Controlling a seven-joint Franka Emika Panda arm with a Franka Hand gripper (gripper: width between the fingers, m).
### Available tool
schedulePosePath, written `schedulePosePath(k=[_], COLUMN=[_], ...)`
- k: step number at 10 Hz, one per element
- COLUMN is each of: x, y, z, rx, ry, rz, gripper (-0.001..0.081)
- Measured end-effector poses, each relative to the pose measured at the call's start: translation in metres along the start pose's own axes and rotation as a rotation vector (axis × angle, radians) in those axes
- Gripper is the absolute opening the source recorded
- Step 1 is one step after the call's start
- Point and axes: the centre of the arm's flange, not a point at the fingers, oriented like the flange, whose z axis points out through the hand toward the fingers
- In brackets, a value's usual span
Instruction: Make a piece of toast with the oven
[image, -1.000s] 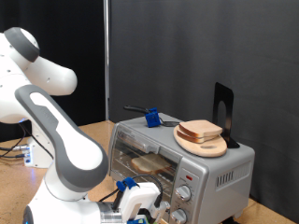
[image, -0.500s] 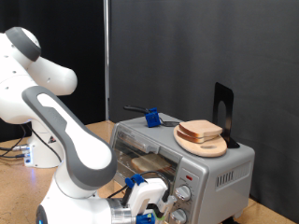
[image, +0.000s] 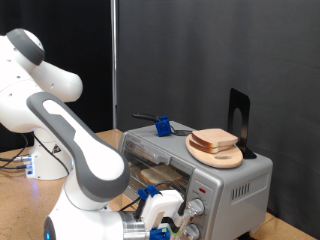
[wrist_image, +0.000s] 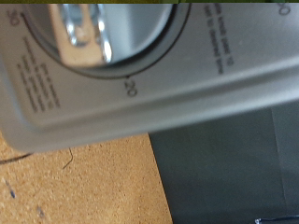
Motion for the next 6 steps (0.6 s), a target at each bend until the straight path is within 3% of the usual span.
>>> schedulePosePath(k=[6], x=[0.0043], y=[0.002], z=[0.0109], rx=[0.009], ry=[-0.021], rz=[-0.003], gripper=[0.0655])
